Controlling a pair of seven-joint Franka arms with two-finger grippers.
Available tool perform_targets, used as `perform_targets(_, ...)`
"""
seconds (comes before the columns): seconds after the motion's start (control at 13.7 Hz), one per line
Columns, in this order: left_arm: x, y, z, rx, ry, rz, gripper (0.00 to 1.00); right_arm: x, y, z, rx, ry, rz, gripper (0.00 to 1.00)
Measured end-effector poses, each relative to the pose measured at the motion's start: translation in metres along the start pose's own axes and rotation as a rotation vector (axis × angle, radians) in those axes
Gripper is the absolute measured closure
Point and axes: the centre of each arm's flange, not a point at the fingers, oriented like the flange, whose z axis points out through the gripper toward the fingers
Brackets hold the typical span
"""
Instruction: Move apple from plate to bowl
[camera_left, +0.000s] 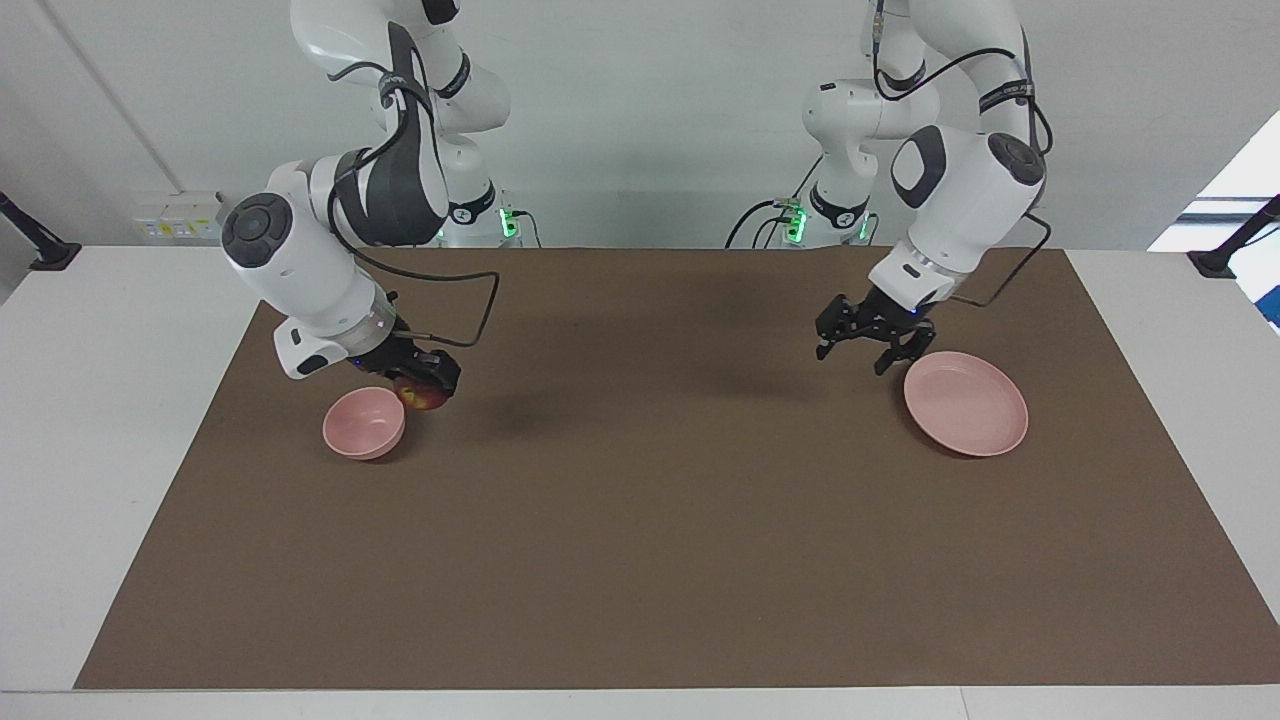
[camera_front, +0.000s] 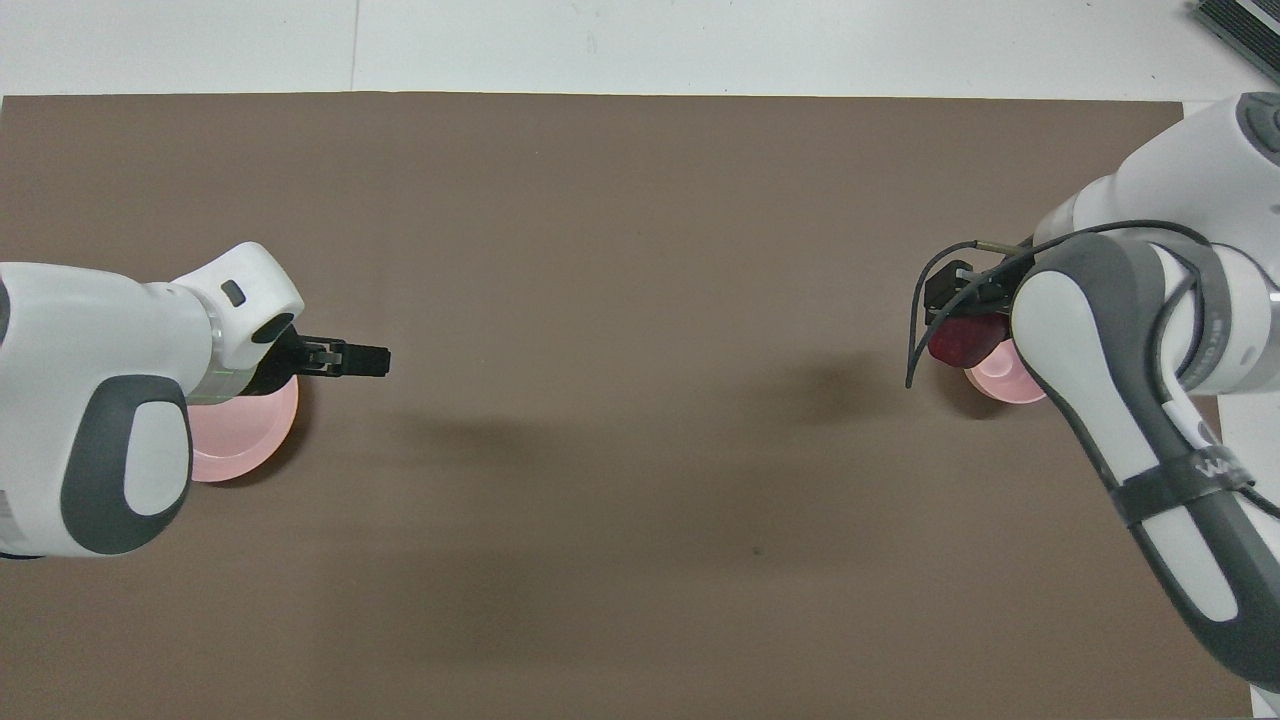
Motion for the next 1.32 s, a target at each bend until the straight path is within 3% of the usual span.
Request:
perform_targets(0.15,0.007,-0.028,-0.023,0.087,0.001,0.015,0.0,-0.003,0.019,0.012,-0.078,0.033,-0.081,0.19)
perform_targets(0.29,0.015,-0.046,-0.063,0.117,-0.026,0.0,0.0,0.0,0.041,0.02,-0.112,0.053,-0.138,0.19)
perform_targets(0.88,0.005,-0.03,-0.229,0.189,-0.15,0.003,0.0,0.013,0.071,0.056,-0.129,0.063,-0.173,0.19)
perform_targets(1.32,-0.003,-0.04,-0.255,0.186,-0.17,-0.029,0.0,0.016,0.083,0.071,-0.13,0.044,-0.157,0.19)
